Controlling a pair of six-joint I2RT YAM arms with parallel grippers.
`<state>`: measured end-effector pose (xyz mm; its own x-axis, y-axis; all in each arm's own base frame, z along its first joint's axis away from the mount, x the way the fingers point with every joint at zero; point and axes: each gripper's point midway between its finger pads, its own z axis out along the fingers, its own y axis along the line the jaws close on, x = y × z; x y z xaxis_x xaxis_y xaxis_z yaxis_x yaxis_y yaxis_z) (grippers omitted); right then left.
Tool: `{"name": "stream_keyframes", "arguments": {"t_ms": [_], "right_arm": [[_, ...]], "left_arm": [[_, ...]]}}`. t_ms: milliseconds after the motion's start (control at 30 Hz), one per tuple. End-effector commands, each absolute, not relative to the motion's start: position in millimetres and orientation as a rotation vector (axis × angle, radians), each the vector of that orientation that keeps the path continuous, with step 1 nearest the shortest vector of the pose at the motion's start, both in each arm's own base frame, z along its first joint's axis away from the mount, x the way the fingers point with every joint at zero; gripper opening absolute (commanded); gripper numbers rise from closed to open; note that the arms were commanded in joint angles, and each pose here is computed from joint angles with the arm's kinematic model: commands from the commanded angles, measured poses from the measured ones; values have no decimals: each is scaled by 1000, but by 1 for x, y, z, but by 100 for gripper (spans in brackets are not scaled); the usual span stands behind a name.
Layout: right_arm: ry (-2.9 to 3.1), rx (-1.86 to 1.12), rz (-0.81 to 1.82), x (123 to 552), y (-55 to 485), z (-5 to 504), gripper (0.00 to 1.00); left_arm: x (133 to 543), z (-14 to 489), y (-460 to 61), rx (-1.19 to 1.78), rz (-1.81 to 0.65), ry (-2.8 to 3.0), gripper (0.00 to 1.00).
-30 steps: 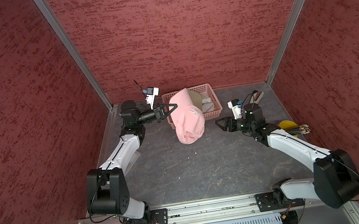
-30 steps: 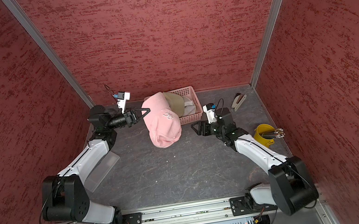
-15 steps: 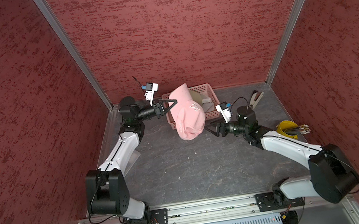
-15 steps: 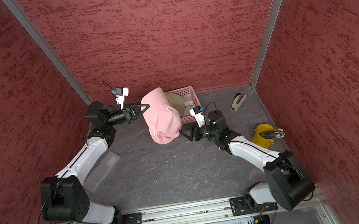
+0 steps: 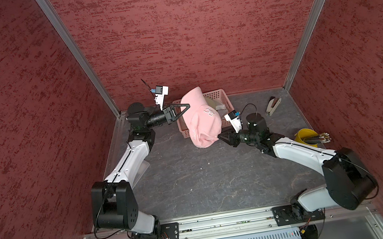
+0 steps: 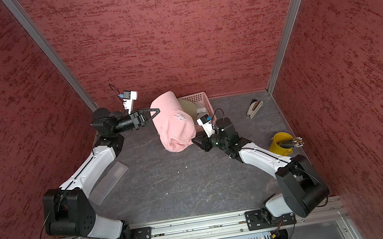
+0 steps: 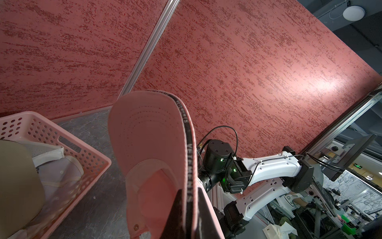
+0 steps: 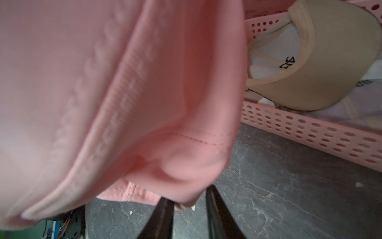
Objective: Turn the baseball cap inside out
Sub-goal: Turn over the baseball cap.
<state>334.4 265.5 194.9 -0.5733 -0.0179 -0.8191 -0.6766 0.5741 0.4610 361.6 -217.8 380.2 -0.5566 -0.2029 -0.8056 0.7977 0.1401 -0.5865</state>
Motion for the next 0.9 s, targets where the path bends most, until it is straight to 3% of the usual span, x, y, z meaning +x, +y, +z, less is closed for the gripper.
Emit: {"name": "stream_keyframes", "arguments": {"t_ms": [0, 167, 467, 567, 733, 867], "right_arm": [[1921, -559, 1008, 344, 270, 218, 15], [1949, -547, 1031, 334, 267, 209, 1], [2029, -471, 1169, 312, 266, 162, 3], [2044, -454, 1187, 317, 271, 158, 15], [2037, -413, 1028, 329, 255, 194, 55], [1967, -408, 795, 322, 226, 236, 60]], "left_arm": [[364, 389, -221, 601, -1527, 1579, 0], [381, 387, -212, 489, -1494, 1574, 0], [415, 412, -190, 238, -1493, 1452, 0], [415, 412, -198, 213, -1510, 1461, 0], [429, 379, -195, -49, -1368, 1647, 0], [440, 347, -174, -272, -1115, 1805, 0]]}}
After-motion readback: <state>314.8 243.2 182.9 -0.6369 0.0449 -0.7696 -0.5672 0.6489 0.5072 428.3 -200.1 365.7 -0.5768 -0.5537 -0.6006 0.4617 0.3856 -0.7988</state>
